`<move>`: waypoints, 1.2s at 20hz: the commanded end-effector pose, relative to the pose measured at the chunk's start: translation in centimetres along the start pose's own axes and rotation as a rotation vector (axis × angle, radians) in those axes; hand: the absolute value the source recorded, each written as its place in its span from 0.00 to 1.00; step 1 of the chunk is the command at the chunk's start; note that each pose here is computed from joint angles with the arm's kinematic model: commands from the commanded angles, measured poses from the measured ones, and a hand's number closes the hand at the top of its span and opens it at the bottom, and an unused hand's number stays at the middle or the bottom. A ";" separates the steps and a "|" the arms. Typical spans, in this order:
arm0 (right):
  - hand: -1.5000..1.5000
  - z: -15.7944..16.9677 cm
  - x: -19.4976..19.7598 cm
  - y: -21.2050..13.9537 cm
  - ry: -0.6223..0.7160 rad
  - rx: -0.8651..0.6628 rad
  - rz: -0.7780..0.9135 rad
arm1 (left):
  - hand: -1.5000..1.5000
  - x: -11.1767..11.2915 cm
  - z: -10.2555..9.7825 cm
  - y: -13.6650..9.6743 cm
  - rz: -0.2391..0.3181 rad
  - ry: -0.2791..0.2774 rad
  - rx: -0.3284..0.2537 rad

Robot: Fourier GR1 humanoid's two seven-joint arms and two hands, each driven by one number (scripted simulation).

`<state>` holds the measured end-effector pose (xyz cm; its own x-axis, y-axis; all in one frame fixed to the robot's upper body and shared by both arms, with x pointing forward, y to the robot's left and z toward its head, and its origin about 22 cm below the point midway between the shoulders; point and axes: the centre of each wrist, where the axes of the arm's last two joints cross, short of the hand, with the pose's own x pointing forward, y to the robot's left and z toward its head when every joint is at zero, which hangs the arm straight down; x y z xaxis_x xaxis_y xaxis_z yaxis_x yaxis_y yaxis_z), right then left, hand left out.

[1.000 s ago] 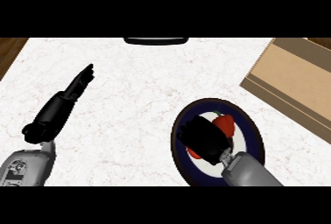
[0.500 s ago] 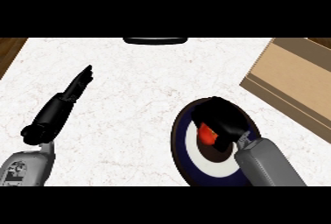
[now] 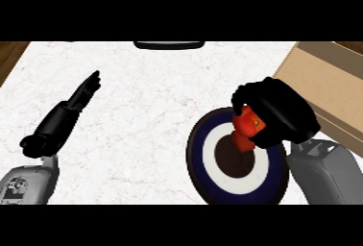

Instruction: Pick the tomato from the plate and place it in the cardboard box

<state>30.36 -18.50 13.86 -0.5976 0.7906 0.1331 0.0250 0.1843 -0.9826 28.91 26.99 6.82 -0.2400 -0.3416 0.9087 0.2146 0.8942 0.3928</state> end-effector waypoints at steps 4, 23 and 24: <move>1.00 2.0 -2.6 -6.9 0.274 -0.275 -0.118 | 0.50 -0.8 0.4 -0.5 0.000 0.009 0.009; 1.00 5.5 -20.1 -14.0 0.707 -0.201 -0.051 | 0.50 -0.1 -0.9 -0.6 0.007 -0.024 -0.016; 1.00 3.4 -19.7 -12.7 0.739 -0.121 -0.084 | 0.50 0.5 -1.2 -0.1 -0.012 -0.047 -0.025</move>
<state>37.81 -36.75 23.44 0.0090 0.9408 0.3389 0.2452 0.3265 -0.9129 29.57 26.29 7.13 -0.2667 -0.3378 0.9026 0.2303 0.8871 0.4000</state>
